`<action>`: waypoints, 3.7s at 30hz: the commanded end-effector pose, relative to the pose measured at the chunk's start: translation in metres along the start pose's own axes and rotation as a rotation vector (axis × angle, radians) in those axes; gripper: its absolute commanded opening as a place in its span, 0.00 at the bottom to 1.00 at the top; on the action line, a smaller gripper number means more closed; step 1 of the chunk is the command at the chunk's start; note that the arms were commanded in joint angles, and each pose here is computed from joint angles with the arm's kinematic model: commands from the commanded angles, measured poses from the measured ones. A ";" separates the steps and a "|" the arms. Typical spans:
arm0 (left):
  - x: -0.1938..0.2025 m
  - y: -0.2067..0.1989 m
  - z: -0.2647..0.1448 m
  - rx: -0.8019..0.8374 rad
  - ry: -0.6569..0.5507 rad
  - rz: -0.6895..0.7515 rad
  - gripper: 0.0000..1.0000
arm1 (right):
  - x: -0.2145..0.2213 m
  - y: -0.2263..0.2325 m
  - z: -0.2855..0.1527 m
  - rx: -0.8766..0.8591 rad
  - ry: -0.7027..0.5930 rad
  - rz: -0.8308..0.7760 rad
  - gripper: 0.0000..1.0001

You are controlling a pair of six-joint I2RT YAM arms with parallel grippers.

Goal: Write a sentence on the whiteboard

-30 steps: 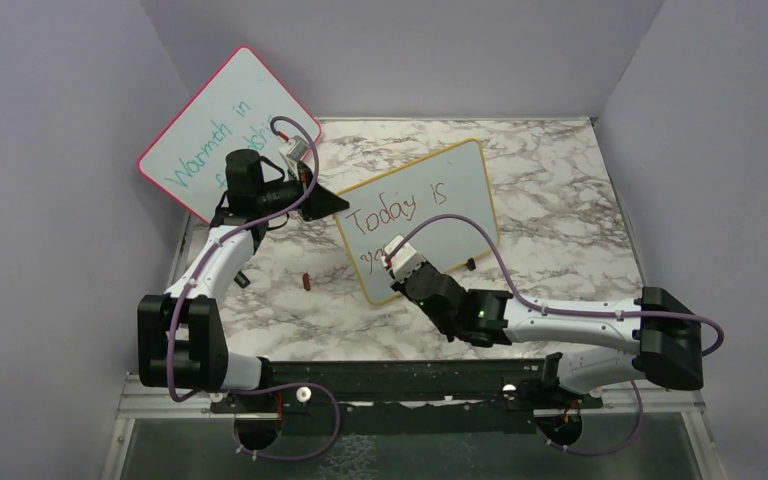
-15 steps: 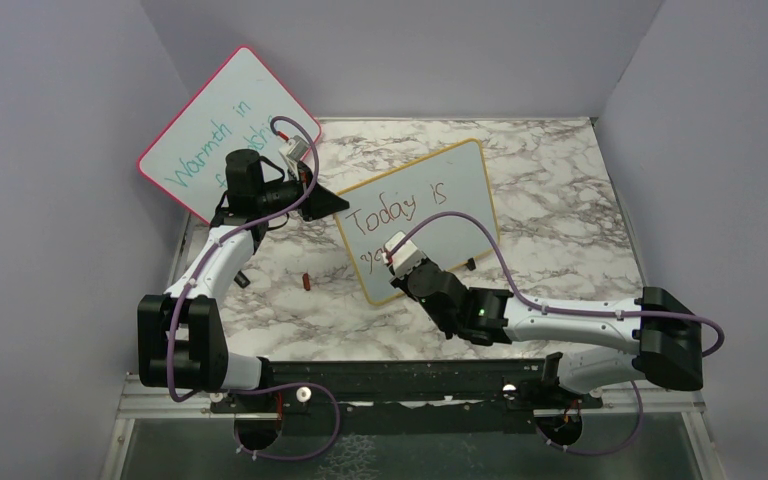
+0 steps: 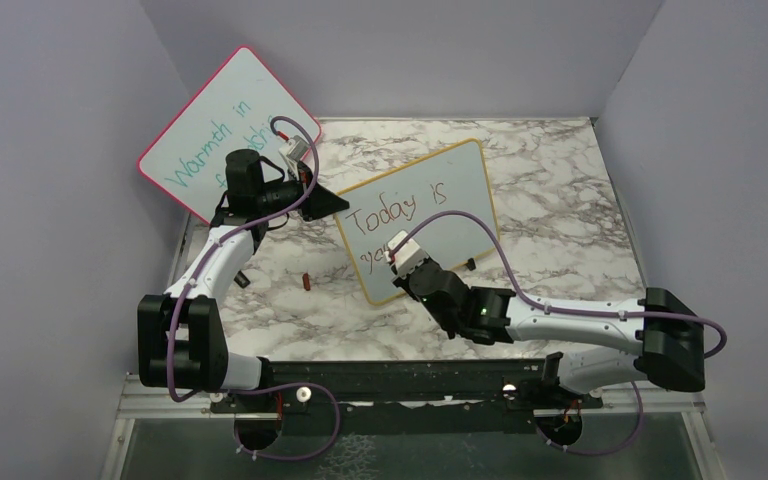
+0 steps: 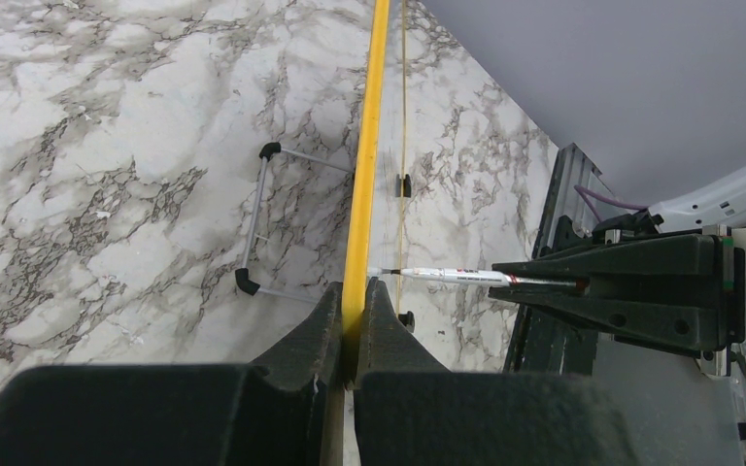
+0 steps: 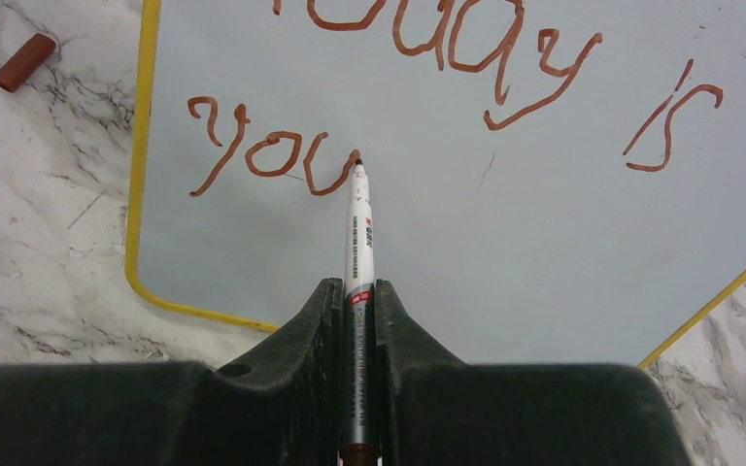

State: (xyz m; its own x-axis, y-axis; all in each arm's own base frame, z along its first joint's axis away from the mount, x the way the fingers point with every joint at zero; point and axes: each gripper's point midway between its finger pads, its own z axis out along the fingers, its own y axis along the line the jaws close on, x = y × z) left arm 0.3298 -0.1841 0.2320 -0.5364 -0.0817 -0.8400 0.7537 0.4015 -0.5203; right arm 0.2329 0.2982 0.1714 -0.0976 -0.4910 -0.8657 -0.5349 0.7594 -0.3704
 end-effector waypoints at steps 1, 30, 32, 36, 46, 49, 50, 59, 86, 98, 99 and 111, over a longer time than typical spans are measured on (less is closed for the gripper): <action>0.013 0.019 0.000 -0.071 0.027 -0.007 0.00 | 0.011 0.000 -0.004 -0.022 0.030 0.014 0.01; 0.014 0.019 0.000 -0.073 0.028 -0.009 0.00 | 0.028 -0.003 -0.008 -0.014 0.076 0.000 0.01; 0.014 0.019 0.000 -0.073 0.028 -0.010 0.00 | 0.021 -0.005 -0.009 -0.010 0.053 0.014 0.01; 0.014 0.019 0.000 -0.072 0.028 -0.010 0.00 | 0.005 -0.008 -0.008 -0.001 0.001 0.034 0.00; 0.014 0.019 0.000 -0.071 0.028 -0.009 0.00 | -0.018 -0.018 -0.005 0.054 -0.068 0.048 0.01; 0.014 0.019 0.000 -0.072 0.028 -0.010 0.00 | -0.019 -0.017 -0.002 0.049 -0.071 0.048 0.00; 0.014 0.019 0.000 -0.072 0.027 -0.009 0.00 | -0.019 -0.016 -0.001 0.047 -0.069 0.049 0.00; 0.014 0.019 0.000 -0.072 0.028 -0.011 0.00 | -0.005 -0.011 0.002 0.033 -0.026 0.033 0.00; 0.015 0.020 0.000 -0.073 0.029 -0.013 0.00 | 0.024 -0.003 -0.007 -0.025 0.059 0.038 0.00; 0.014 0.019 0.000 -0.069 0.028 -0.009 0.00 | -0.005 -0.015 0.001 0.046 -0.028 0.054 0.01; 0.014 0.019 0.000 -0.070 0.028 -0.009 0.00 | -0.005 -0.016 0.001 0.048 -0.031 0.055 0.01; 0.014 0.018 0.000 -0.069 0.028 -0.009 0.00 | -0.006 -0.023 0.006 0.074 -0.030 0.069 0.00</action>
State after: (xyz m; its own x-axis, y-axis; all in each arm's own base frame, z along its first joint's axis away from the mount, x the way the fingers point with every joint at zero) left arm 0.3299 -0.1839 0.2320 -0.5363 -0.0819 -0.8400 0.7536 0.4018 -0.5203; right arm 0.2386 0.2871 0.1715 -0.1113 -0.4590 -0.8814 -0.5127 0.7863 -0.3448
